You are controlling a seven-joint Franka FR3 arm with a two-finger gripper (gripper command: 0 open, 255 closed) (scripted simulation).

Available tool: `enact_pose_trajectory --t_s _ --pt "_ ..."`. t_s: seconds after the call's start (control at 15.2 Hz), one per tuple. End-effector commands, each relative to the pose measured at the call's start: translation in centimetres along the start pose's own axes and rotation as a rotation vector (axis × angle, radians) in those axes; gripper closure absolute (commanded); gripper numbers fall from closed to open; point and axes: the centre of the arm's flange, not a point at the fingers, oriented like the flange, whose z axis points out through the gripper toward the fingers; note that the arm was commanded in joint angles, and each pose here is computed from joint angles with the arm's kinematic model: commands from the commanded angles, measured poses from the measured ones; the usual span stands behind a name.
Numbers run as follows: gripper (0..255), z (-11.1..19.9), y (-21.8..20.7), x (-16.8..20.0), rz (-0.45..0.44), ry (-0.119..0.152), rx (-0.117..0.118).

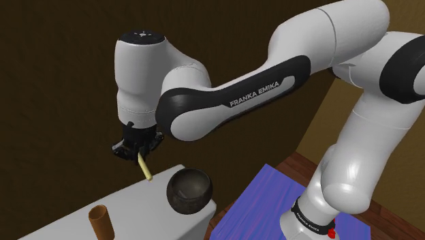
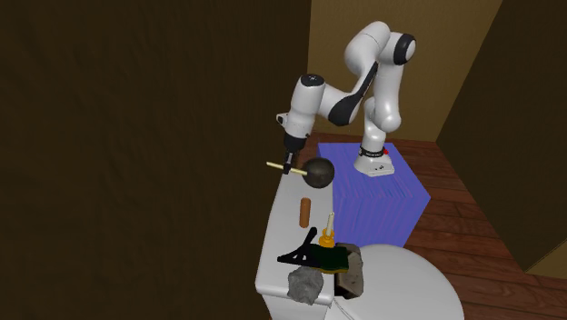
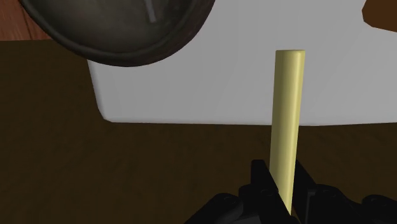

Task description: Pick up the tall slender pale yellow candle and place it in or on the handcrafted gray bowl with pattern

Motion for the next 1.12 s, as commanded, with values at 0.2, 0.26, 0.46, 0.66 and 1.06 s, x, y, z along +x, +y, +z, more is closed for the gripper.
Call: enact_pose_trajectory --t_s 0.2,0.26,0.46,0.66,1.06 --pt "255 -2.6 0.1 0.5 0.0 0.0 0.0" --pt "255 -3.1 0.1 0.6 0.0 0.0 0.0" --pt "255 -4.3 0.0 0.9 0.0 0.0 0.0" --pt "255 -5.0 2.7 -2.0 0.0 0.0 0.0" --pt "255 -6.4 7.9 -7.8 0.0 0.0 0.0"
